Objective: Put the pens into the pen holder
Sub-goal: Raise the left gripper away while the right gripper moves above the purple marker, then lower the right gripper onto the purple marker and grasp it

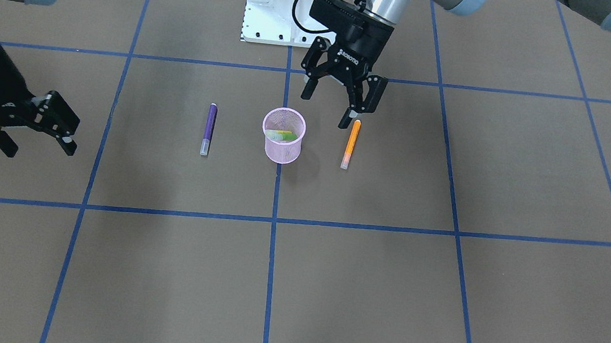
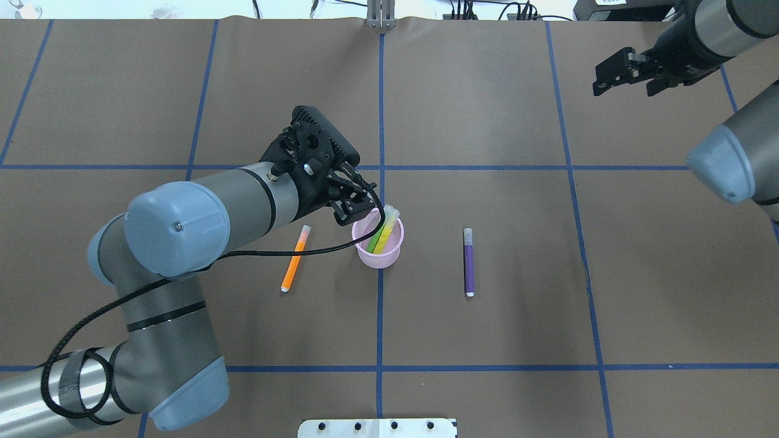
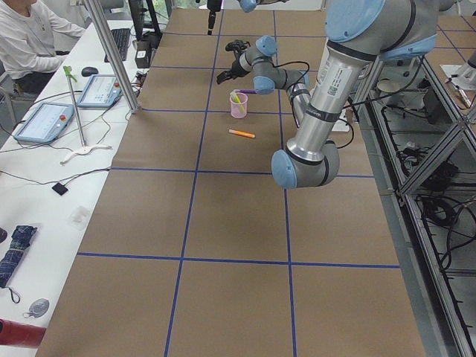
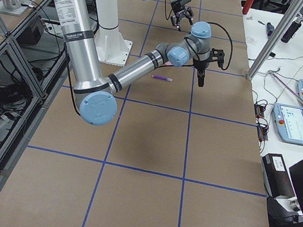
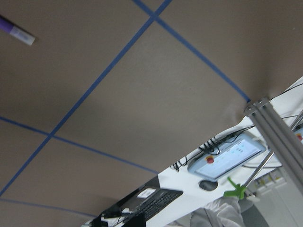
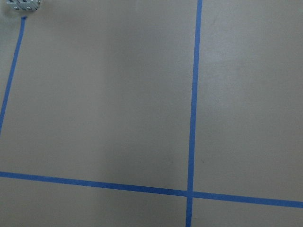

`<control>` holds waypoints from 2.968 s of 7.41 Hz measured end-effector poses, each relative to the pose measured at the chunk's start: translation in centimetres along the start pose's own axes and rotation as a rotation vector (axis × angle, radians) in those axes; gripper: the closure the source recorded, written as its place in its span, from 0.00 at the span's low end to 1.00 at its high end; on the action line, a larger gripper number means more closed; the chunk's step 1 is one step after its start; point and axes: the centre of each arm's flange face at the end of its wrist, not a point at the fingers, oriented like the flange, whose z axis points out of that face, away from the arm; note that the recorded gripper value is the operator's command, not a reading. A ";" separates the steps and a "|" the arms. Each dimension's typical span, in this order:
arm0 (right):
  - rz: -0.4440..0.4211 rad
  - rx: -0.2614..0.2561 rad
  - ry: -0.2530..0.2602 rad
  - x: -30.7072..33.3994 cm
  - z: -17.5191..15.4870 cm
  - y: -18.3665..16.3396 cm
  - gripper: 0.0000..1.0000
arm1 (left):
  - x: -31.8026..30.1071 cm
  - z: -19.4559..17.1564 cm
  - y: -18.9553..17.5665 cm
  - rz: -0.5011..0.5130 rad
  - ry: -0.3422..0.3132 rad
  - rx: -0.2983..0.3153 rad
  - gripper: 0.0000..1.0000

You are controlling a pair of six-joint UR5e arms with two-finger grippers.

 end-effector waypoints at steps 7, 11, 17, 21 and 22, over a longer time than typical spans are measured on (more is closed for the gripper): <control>-0.002 0.034 0.058 -12.8 9.7 14.9 0.00 | -13.3 -0.8 6.0 -0.237 -0.037 -0.338 0.00; 0.020 0.024 0.119 -15.7 15.5 18.7 0.24 | -13.1 -0.9 5.8 -0.303 -0.035 -0.308 0.00; 0.068 0.024 0.168 -16.9 17.4 22.0 0.45 | -12.3 -1.8 5.1 -0.360 -0.022 -0.275 0.00; 0.089 0.014 0.175 -17.5 17.5 22.9 1.00 | -12.2 -2.1 5.0 -0.360 -0.019 -0.269 0.00; 0.102 0.015 0.173 -17.8 17.4 22.9 1.00 | -12.2 -2.2 5.0 -0.360 -0.018 -0.267 0.00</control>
